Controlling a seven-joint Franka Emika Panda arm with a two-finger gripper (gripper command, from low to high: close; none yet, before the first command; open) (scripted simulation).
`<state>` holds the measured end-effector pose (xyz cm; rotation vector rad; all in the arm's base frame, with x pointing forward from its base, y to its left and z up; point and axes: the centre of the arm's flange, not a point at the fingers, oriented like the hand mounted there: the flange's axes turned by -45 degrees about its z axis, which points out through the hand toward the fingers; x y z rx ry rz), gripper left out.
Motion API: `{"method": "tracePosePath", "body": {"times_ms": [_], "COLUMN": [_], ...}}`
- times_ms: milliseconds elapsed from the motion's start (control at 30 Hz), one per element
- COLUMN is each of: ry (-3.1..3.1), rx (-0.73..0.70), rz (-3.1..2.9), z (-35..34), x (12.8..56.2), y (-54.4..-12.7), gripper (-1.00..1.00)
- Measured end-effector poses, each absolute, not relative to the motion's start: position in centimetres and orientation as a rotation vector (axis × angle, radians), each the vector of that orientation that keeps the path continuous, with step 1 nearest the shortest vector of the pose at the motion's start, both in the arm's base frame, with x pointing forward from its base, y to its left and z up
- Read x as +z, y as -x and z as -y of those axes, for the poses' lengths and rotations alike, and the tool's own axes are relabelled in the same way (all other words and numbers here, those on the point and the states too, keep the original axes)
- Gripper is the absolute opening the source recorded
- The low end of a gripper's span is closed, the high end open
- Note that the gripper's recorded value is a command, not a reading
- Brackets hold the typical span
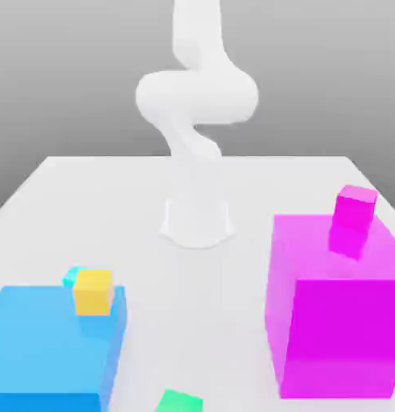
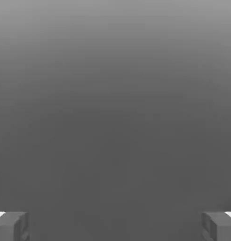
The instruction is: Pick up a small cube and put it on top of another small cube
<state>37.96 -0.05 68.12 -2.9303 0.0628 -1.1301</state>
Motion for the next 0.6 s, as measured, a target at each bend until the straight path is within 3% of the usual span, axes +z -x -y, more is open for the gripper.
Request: {"method": "tracePosePath", "body": {"times_ms": [300, 600], "ry": [3.047, 3.106], "rx": [-0.787, -0.435], "rz": [-0.213, -0.359], "z": [0.8, 2.0], "x": [55.1, 39.8], "y": [-47.8, -53.1], "gripper": [0.00, 0.00]}}
